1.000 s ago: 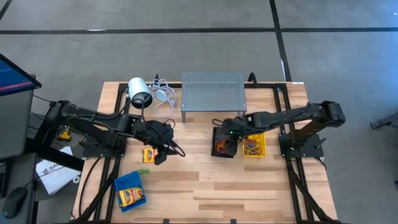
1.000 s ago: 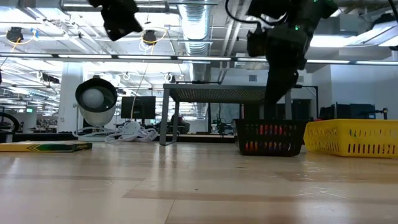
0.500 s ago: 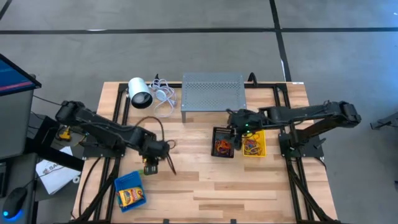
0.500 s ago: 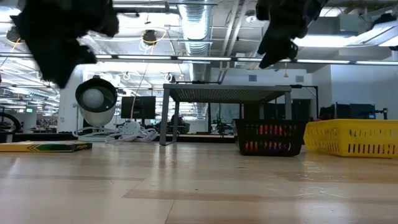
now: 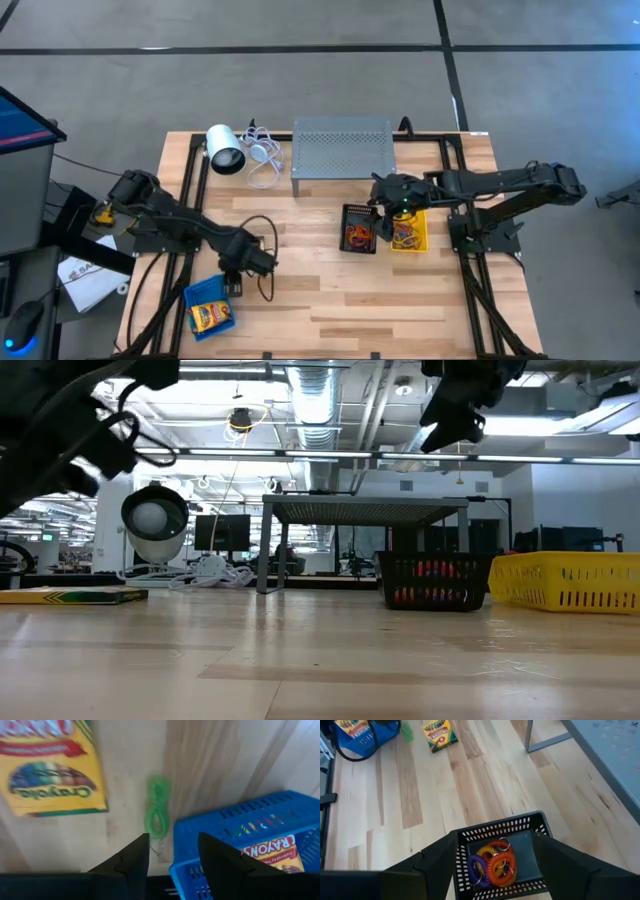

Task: Pick & Place Office Desk Supplies
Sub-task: Put the green spring keychain into the black basket

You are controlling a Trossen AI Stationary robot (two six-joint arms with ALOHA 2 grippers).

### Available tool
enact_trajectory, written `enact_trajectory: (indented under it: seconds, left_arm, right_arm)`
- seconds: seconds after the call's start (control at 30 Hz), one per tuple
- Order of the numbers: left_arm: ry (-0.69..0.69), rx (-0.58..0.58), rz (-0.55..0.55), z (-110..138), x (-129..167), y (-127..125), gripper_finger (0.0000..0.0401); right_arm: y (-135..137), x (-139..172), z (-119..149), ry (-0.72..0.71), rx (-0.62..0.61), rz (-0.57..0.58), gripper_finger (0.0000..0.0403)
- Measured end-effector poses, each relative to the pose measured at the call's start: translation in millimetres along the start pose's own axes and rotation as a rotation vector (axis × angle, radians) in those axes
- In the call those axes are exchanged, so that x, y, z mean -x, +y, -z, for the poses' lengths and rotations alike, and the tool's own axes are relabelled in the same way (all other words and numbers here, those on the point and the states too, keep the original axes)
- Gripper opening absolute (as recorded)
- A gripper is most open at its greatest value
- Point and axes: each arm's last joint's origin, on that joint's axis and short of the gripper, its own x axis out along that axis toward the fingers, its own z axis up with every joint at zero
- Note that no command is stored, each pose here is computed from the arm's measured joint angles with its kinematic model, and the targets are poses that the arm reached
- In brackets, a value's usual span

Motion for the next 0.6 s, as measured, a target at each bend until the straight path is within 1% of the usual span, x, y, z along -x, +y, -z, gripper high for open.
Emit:
enact_trajectory:
  seconds: [0.23,0.43,0.6]
  left_arm:
    - [0.049,-0.017,-0.018,-6.8,-18.6,-9.7,0.0163]
    - [0.056,-0.004,-0.064,-16.4,-31.6,-9.2,0.0163]
    - [0.056,-0.011,-0.076,-21.1,-37.2,-8.6,0.0163]
  right_arm:
    - [0.8,-0.3,0.5,0.003,0.004,-0.001,0.0254]
    - [6.7,0.5,2.4,0.005,0.026,-0.019,0.0254]
    - [11.2,1.0,4.1,0.007,0.043,-0.033,0.0254]
